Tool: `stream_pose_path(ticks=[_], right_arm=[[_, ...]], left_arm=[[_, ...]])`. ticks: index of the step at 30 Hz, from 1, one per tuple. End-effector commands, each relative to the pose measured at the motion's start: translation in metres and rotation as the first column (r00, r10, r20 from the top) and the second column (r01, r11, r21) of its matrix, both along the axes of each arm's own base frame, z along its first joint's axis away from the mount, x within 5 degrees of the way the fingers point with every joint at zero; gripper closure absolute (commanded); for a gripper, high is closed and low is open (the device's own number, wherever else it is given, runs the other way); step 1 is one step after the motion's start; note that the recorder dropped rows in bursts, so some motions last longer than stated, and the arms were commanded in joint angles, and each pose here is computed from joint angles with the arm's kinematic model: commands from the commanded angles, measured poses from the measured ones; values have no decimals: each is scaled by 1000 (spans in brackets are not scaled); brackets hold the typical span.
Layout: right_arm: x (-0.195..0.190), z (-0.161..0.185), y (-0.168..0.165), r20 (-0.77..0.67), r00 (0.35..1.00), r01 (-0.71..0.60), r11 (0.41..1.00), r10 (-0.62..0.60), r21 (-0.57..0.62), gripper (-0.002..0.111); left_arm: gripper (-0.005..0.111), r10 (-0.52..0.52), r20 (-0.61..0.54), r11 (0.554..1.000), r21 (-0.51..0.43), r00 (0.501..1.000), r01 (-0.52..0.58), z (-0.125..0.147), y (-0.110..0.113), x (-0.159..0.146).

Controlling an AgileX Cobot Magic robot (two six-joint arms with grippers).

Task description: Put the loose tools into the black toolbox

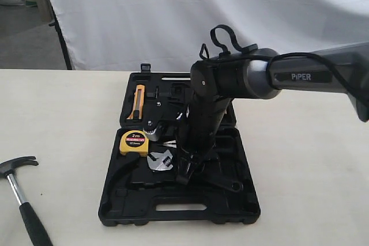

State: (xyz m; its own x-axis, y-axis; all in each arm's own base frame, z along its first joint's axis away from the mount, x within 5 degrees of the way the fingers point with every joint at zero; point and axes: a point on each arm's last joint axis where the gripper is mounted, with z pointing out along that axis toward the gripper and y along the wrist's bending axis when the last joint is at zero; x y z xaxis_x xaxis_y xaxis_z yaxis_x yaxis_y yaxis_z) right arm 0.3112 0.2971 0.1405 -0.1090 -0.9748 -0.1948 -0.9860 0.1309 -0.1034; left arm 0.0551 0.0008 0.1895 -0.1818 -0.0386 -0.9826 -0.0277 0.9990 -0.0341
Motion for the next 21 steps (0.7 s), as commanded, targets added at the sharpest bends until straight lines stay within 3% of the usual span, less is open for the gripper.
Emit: stream_pose_path(ticks=[1,7,14,21], right_arm=[[2,-11,-1,-11,1000,1,1000,-1,-26,76],[-1,-11,1,-6,1000,-15,999,15,-34,108],[-3,-7,3,24,997,-69,996,71,-55,109],[-6,24,1,71,974,-211,977,213,-30,109]], left_arm=[[106,-6,2,1000,-3,1000,6,-1,0,0],[106,-6,2,1000,-3,1000,6,-1,0,0],[106,-6,2,1000,-3,1000,6,-1,0,0],[106,-6,2,1000,-3,1000,6,-1,0,0]])
